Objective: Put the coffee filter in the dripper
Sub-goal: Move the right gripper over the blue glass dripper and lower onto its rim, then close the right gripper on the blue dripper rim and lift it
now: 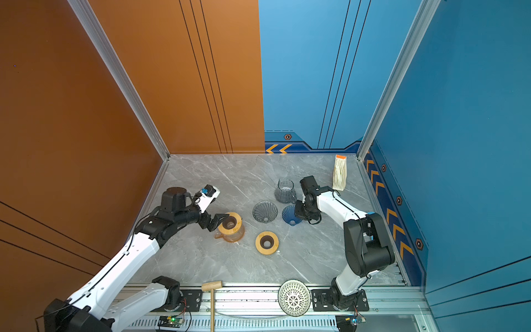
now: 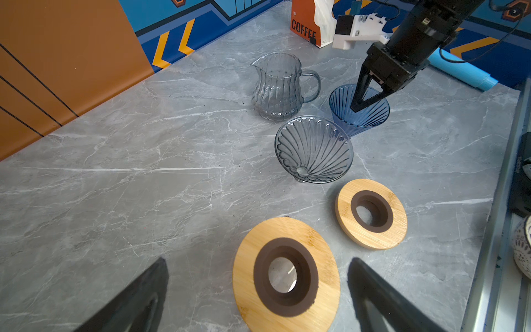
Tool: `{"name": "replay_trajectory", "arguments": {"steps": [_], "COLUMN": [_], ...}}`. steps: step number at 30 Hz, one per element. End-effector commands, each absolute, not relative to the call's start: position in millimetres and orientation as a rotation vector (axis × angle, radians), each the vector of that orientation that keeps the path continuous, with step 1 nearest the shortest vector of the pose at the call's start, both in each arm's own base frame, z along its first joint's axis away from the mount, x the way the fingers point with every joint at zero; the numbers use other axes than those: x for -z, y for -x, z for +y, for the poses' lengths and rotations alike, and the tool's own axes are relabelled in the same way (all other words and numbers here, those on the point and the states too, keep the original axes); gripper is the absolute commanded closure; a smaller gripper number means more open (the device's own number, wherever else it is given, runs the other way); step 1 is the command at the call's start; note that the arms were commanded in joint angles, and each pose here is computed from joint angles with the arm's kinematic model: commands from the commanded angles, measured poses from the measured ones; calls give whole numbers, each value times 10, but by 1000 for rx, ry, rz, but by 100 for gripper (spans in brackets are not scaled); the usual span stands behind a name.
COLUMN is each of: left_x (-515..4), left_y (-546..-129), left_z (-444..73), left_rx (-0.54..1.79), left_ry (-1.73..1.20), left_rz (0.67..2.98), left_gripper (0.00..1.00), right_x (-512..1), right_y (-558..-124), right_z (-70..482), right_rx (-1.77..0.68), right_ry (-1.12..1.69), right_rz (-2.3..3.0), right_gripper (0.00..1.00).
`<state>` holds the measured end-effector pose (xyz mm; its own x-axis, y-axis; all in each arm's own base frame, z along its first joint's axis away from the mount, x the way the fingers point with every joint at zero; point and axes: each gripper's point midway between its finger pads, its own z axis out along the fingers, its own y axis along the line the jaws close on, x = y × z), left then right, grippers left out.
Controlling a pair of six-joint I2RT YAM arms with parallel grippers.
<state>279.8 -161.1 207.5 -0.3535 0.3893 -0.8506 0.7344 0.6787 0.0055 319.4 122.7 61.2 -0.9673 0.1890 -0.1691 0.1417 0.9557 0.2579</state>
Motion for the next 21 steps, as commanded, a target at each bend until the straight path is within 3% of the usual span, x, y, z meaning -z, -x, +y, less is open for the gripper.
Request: {"name": "replay_trajectory", "arguments": {"steps": [1, 13, 21], "left_x": [-2024, -2107, -2306], "left_y": [-2754, -2787, -2847], "left_z": [-1607, -1586, -1540], "left_rx": [477, 452, 418], "left_ry": [-867, -854, -798], "left_rz": [1997, 1980, 1942], "left_gripper": [2, 2, 2], "right_x": [-618, -757, -1181], "right_y": [-3191, -3165, -3171], "right_z": [1173, 1157, 1198], "right_rx": [-316, -323, -369], "right_ry": [-270, -257, -212], "right_rz": [2897, 2865, 2789], "right_gripper": [88, 96, 100]}}
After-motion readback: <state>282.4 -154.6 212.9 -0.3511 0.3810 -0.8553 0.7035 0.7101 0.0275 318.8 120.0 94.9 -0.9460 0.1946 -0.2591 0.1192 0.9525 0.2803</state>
